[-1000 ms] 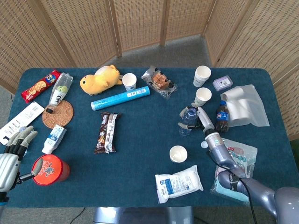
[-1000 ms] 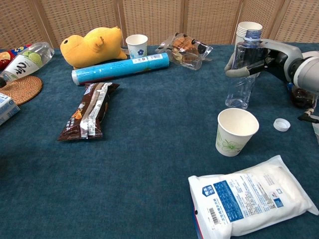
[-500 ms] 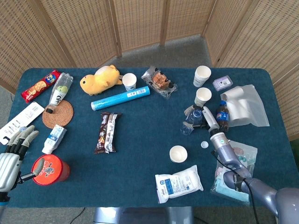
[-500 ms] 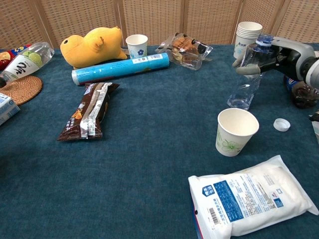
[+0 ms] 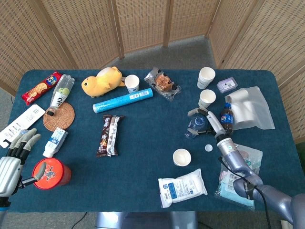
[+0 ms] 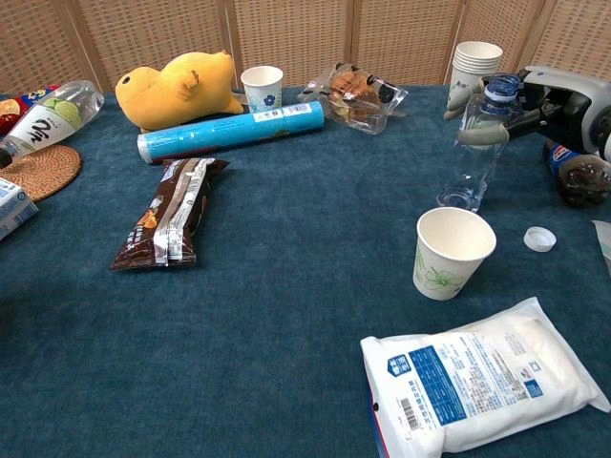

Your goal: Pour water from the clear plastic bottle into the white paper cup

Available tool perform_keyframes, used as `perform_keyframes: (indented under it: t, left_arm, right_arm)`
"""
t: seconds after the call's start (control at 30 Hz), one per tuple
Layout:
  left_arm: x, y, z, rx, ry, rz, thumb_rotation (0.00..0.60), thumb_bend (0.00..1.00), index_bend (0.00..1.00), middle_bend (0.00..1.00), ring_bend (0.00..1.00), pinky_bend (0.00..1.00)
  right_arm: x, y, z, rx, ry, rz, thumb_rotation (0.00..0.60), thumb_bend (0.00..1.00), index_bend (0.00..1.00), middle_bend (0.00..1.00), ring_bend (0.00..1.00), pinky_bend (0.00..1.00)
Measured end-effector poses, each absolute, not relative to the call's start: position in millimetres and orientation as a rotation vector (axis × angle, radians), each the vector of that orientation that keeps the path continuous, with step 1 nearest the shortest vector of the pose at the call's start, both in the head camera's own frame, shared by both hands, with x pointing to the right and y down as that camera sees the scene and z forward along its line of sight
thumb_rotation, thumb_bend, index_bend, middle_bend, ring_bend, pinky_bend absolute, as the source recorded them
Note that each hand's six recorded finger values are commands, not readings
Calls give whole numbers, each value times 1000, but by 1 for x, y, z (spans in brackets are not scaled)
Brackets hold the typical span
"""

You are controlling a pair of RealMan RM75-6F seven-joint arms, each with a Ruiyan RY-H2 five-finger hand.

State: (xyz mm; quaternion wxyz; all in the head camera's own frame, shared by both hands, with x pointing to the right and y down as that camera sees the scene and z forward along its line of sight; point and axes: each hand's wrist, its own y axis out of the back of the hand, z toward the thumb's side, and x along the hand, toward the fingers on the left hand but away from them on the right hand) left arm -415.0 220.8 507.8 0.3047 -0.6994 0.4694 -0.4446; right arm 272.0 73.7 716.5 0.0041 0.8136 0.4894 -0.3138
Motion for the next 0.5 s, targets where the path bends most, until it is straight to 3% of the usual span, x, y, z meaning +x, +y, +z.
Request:
perform_keyframes:
  t: [0.2,0.5]
  left_arm:
    - [-418,222,506,-1848,1250,-1174,230,464,74,54,0,0]
    - [-420,223,506,-1851,1255,-1169,231,464,75,53,0,0]
  right_arm:
    - [268,75,711,2578,1503,-1004,600,238,150,202,41,0]
    - [262,73,697,2613,1469,-1021,571,236,20,90,0,0]
